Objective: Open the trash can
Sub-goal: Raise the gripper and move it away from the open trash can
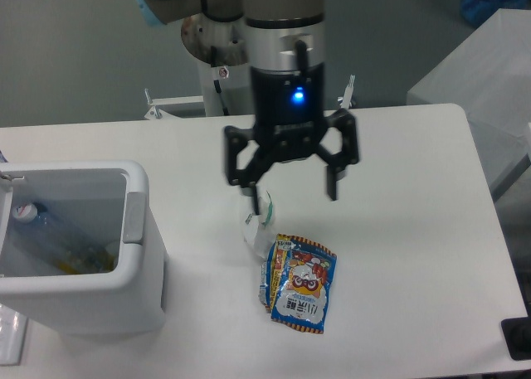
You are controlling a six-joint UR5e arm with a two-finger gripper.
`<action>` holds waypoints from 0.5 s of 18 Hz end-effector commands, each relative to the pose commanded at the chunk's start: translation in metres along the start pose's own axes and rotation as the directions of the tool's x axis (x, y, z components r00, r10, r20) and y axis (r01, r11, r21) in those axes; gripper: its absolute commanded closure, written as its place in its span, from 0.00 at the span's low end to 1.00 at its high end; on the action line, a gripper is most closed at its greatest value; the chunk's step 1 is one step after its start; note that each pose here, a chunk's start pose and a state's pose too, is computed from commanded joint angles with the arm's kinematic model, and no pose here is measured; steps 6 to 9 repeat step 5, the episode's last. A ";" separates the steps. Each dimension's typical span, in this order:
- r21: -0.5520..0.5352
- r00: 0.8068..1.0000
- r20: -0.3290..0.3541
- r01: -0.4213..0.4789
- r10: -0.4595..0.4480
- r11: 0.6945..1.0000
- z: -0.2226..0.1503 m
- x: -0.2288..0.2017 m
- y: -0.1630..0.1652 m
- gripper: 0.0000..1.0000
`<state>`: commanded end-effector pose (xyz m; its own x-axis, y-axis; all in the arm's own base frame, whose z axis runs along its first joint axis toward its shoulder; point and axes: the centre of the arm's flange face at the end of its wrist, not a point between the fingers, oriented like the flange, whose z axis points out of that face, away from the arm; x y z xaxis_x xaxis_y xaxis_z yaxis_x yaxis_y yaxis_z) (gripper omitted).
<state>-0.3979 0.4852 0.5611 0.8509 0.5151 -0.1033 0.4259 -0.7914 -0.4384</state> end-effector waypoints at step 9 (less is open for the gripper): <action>-0.067 0.994 0.038 -0.103 0.106 0.992 0.013 -0.017 0.012 0.00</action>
